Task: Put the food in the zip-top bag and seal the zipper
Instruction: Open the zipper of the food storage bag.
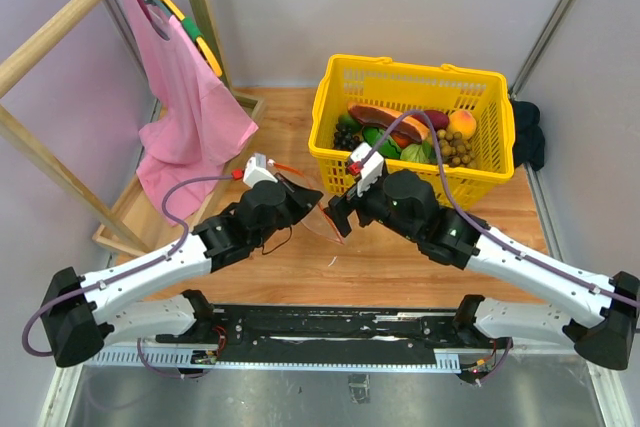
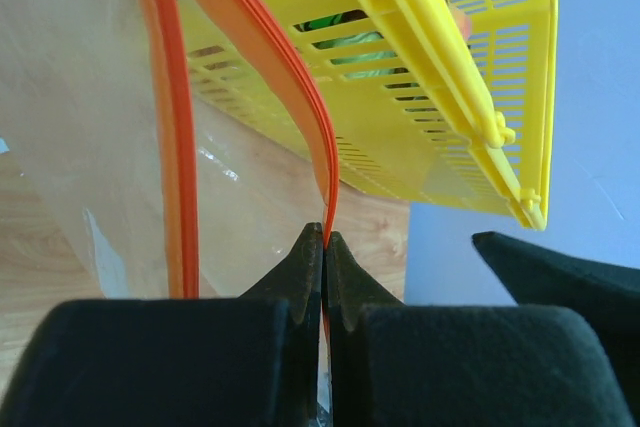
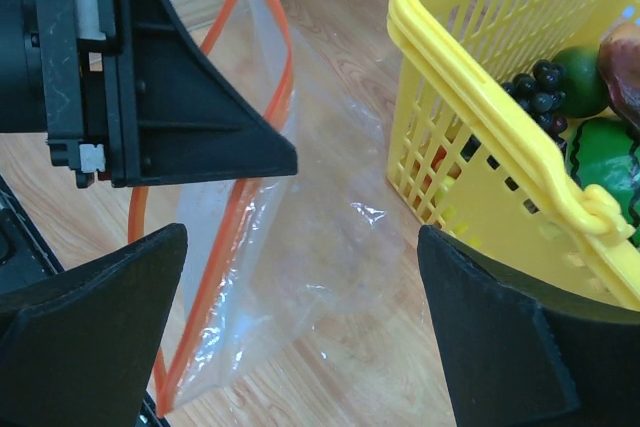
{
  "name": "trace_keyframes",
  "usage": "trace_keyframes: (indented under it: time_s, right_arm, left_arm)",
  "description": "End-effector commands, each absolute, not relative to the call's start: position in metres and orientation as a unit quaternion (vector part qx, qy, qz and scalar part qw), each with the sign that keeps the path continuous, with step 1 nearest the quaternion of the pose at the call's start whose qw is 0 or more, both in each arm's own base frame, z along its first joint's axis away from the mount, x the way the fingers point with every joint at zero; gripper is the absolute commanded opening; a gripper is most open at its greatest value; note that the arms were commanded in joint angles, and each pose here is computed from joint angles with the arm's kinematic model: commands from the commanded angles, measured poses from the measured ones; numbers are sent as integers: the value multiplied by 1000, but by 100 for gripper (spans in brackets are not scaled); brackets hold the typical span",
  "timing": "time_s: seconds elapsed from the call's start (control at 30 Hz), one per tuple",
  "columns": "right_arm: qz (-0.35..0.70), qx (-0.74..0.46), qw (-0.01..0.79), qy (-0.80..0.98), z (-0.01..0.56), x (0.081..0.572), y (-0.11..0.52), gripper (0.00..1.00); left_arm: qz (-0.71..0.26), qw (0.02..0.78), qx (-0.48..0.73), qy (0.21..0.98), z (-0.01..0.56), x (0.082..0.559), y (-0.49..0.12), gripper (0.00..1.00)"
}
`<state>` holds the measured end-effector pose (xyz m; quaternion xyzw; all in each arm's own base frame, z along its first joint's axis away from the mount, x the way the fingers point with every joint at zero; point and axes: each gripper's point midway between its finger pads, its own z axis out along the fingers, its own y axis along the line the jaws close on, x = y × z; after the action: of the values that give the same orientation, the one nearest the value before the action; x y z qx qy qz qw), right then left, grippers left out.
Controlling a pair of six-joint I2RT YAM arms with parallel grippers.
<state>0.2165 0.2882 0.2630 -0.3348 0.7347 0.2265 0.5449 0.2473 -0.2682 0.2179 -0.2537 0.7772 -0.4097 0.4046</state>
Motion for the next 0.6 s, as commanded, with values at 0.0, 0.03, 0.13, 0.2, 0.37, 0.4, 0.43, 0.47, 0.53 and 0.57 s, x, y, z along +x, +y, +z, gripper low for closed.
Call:
trace_keyframes:
  time_s: [0.0, 0.03, 0.13, 0.2, 0.37, 0.4, 0.43, 0.47, 0.53, 0.57]
  right_arm:
    - [202, -325, 546, 745, 249, 217, 290, 98]
    - [204, -326, 543, 747, 245, 215, 292, 97]
    - [210, -330, 537, 748, 234, 211, 296, 94]
    - [207, -333, 531, 751, 226, 211, 297, 92]
    - [188, -337, 521, 762, 210, 214, 297, 85]
    - [185, -337, 520, 763, 208, 215, 297, 82]
    - [182, -337, 520, 764, 207, 216, 297, 80]
    - [178, -338, 520, 764, 206, 216, 297, 77]
    - [170, -340, 521, 764, 205, 218, 298, 72]
    - [166, -340, 521, 765, 204, 218, 298, 69]
  left_arm:
    - [-392, 428, -274, 767, 228, 256, -268, 1]
    - [-391, 427, -276, 767, 226, 257, -268, 1]
    - [-391, 426, -281, 766, 225, 257, -269, 1]
    - [-392, 425, -281, 766, 225, 257, -269, 1]
    - [-391, 425, -281, 767, 225, 258, -270, 3]
    - [-391, 424, -280, 768, 224, 257, -271, 4]
    - [-390, 423, -279, 769, 223, 257, -271, 4]
    - [-390, 422, -278, 770, 222, 257, -272, 5]
    - [-392, 419, -275, 771, 222, 256, -274, 6]
    - [-391, 418, -274, 773, 221, 256, -274, 6]
